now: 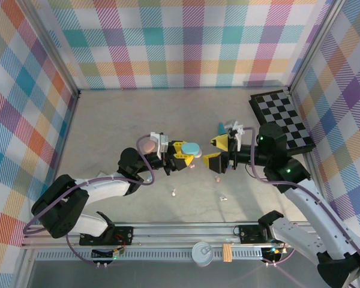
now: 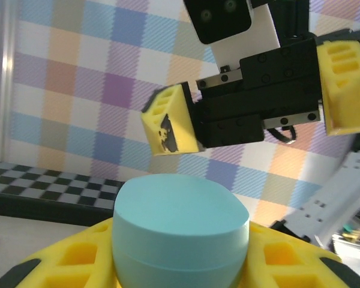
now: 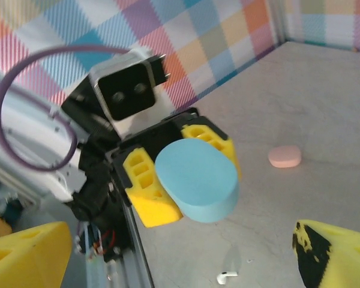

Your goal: Insert the wireless bluetooth earbuds into the charging case

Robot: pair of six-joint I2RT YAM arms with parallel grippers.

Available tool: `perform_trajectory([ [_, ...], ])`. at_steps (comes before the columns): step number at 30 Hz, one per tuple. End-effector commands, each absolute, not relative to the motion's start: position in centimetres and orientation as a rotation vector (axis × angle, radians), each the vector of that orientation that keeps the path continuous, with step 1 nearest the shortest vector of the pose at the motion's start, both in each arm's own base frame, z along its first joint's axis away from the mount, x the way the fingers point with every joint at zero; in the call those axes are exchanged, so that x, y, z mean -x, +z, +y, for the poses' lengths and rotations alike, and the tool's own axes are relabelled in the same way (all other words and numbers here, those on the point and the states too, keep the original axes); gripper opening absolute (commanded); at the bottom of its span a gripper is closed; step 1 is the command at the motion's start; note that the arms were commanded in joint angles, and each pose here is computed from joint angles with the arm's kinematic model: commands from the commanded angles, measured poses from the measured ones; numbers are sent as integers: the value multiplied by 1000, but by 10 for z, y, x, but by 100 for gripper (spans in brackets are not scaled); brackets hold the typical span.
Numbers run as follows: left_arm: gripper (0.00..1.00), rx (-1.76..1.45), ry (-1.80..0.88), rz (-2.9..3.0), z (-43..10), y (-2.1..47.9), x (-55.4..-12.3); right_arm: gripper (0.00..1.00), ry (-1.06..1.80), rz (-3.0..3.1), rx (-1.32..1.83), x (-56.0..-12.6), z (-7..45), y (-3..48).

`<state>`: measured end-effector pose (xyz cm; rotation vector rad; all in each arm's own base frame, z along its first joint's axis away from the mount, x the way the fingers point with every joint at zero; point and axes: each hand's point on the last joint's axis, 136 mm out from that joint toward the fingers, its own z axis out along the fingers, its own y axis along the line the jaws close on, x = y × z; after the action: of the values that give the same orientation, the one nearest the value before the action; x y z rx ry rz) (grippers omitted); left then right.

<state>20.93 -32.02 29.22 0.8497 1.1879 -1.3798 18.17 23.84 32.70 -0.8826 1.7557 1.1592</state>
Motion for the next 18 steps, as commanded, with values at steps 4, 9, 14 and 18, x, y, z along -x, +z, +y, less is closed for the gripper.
perform_trajectory([
  [4, 28, -935, -1456, 1073, -315, 318, -183, 95, 1034, 1640, 1119, -177, 252, 316],
  [9, 28, -942, -1476, 1062, -313, 323, -179, 95, 1011, 1654, 1107, -187, 259, 315],
  [14, 28, -967, -1485, 1047, -312, 325, -172, 95, 1012, 1675, 1015, -201, 261, 322],
  [18, 28, -979, -1493, 1042, -310, 324, -167, 95, 991, 1694, 944, -211, 259, 326],
])
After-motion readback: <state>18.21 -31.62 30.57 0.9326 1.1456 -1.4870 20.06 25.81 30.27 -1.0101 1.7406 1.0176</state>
